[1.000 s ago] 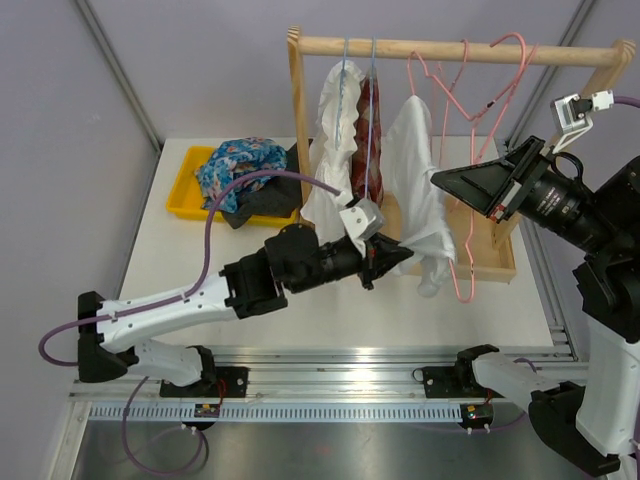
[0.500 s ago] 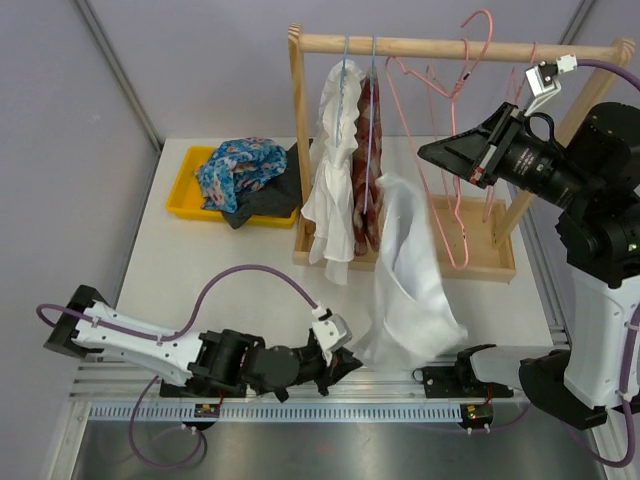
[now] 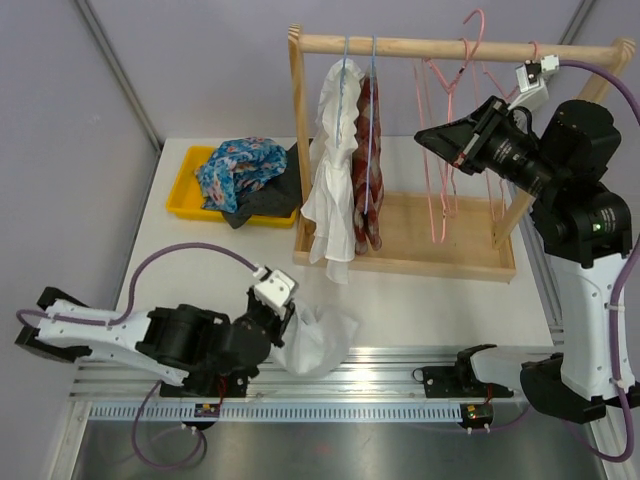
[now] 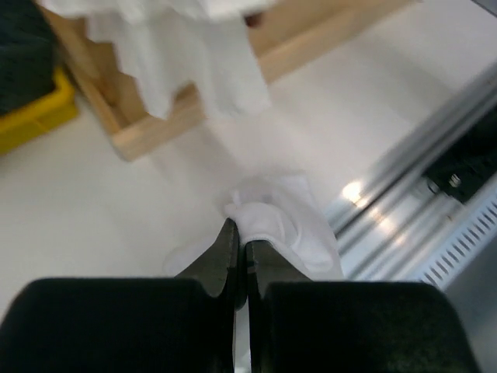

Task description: Remove the skirt from the hanger

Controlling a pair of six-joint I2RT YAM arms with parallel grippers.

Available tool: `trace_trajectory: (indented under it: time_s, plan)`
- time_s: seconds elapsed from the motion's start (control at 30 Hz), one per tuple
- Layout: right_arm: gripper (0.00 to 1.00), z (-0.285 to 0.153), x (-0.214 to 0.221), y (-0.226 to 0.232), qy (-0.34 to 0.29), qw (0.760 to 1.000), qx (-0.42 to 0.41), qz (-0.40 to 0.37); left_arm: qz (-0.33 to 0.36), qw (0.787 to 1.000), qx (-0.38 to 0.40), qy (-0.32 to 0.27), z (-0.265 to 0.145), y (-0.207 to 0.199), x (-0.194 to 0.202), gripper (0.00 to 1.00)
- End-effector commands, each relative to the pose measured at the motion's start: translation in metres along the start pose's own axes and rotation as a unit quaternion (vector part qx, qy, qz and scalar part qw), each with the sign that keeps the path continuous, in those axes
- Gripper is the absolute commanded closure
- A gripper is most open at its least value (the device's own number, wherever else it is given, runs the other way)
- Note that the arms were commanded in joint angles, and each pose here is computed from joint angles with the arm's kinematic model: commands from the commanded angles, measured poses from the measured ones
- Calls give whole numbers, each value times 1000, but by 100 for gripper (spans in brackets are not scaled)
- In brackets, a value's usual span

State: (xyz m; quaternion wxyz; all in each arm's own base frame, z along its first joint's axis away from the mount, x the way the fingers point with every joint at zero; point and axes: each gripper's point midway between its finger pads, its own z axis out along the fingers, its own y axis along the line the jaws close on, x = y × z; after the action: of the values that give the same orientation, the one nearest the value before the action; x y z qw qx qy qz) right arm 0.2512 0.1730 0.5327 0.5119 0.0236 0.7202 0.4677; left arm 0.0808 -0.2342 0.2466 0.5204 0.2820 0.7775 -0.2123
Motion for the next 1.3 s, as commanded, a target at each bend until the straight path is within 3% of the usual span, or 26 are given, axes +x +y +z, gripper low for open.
trace_trajectory:
  time_s: [0.0, 0.03, 0.1, 0.3, 0.33, 0.37, 0.4, 0.5, 0.57, 0.67, 0.7, 0.8, 0.83, 0.97, 1.03, 1.07, 1.1, 1.13, 1.17, 1.2, 1.23, 1.27]
  plan:
    - [100, 25, -23, -7, -40, 999, -6, -28, 37, 993, -98, -51, -6, 60, -61, 100]
    - [100, 33, -21, -13, -35, 999, -3, -23, 14, 989, -130, -69, -7, 87, -81, 100]
    - [100, 52, -21, -24, -29, 999, -2, -15, 26, 986, -129, -102, -9, 101, -114, 100]
    - [100, 101, 1, -76, 13, 999, 32, 4, 54, 951, -258, -162, -26, 200, -234, 100]
    - [100, 105, 8, -84, 22, 999, 39, 8, 39, 936, -305, -171, -39, 235, -249, 100]
    - [100, 105, 10, -85, 25, 999, 40, 8, 31, 939, -289, -181, -33, 240, -263, 100]
    - [100, 104, 12, -89, 25, 999, 45, 9, 17, 925, -325, -196, -41, 270, -288, 100]
    - [100, 93, 19, -94, 20, 998, 58, 4, -3, 919, -337, -206, -18, 307, -324, 100]
    - [100, 83, 24, -97, 22, 997, 70, 2, -35, 912, -358, -195, 4, 356, -325, 100]
    - [100, 66, 25, -90, 17, 997, 72, -2, -97, 921, -336, -171, 51, 393, -299, 100]
    - [100, 62, 25, -87, 16, 997, 71, -4, -124, 922, -346, -125, 79, 420, -259, 100]
    - [100, 42, 19, -78, 4, 997, 80, -21, -193, 910, -361, -72, 115, 453, -187, 100]
    - [100, 37, 16, -74, -2, 996, 82, -26, -221, 905, -363, -29, 135, 459, -138, 100]
    - [89, 12, 4, -60, -22, 994, 94, -52, -288, 893, -345, 20, 163, 448, -45, 100]
    - [76, 1, -3, -49, -35, 993, 92, -62, -307, 881, -355, 56, 171, 448, -7, 90]
    - [65, -3, -7, -45, -40, 993, 91, -66, -311, 879, -355, 71, 174, 448, 2, 78]
    - [42, -10, -11, -37, -47, 993, 86, -71, -317, 875, -355, 93, 175, 446, 11, 57]
    - [35, -13, -14, -34, -51, 992, 87, -76, -321, 873, -350, 106, 180, 446, 17, 49]
    - [29, -16, -17, -32, -57, 991, 87, -80, -323, 873, -348, 110, 185, 450, 12, 32]
    - [16, -23, -23, -23, -68, 991, 81, -87, -325, 872, -349, 115, 186, 451, 11, 10]
    - [13, -24, -23, -23, -67, 990, 85, -88, -330, 863, -361, 123, 179, 452, 12, 1]
    - [11, -25, -25, -21, -70, 990, 85, -91, -325, 865, -369, 103, 171, 454, -8, 1]
